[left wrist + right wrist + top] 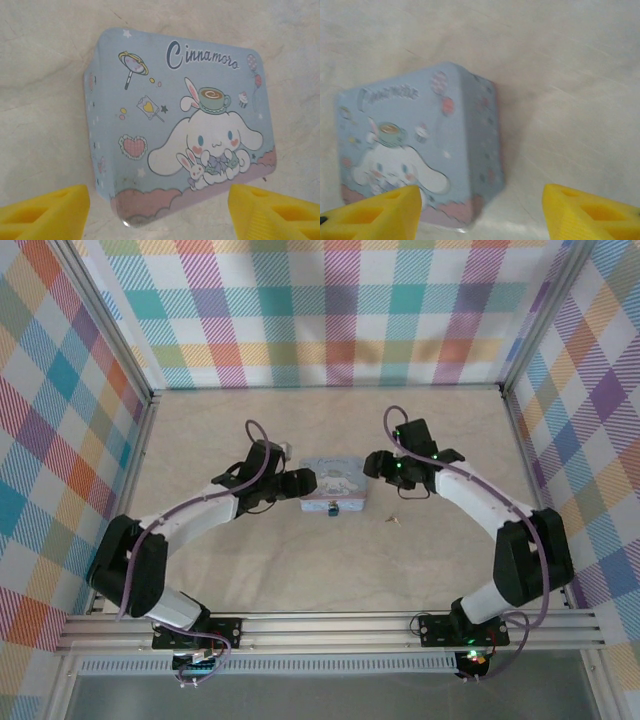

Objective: Unlock a padlock with a key

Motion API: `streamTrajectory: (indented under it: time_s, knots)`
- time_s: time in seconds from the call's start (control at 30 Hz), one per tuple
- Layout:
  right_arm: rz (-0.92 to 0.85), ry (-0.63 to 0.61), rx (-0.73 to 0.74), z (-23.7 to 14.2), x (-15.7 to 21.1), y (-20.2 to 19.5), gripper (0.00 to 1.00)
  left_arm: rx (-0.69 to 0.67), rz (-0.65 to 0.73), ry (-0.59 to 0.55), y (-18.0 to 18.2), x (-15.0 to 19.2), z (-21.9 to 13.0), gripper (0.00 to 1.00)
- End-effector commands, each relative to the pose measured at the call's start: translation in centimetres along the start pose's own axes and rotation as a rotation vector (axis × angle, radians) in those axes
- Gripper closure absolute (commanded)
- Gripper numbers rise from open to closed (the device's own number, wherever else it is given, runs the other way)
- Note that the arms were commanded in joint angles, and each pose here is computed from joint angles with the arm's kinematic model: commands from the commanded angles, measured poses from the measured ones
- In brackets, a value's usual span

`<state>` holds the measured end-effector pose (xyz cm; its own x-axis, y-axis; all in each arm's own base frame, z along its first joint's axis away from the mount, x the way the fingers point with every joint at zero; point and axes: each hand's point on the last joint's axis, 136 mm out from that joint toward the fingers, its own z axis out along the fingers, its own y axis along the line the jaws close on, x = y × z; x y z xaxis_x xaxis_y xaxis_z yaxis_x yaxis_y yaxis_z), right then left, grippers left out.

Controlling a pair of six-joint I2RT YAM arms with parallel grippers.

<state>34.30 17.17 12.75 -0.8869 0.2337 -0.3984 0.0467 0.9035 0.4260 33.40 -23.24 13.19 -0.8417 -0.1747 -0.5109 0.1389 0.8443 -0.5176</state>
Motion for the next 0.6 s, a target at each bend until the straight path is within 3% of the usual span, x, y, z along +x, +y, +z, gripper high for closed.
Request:
streamTrajectory:
  time_s: [0.0, 0.27, 0.57]
  knots:
    - [-0.023, 0.084, 0.156, -0.4, 3.3, -4.1, 0.38, 0.000, -0.011, 0.014, 0.1, 1.5, -1.6, 0.26]
    - [-0.015, 0.191, 0.204, 1.7, 6.4, -6.3, 0.50, 0.038, -0.032, 0.018, -0.8, 4.4, -3.2, 0.26]
    - [0.008, 0.276, 0.252, 4.8, 7.8, -7.8, 0.62, 0.059, -0.029, 0.026, -2.1, 5.1, -3.1, 0.26]
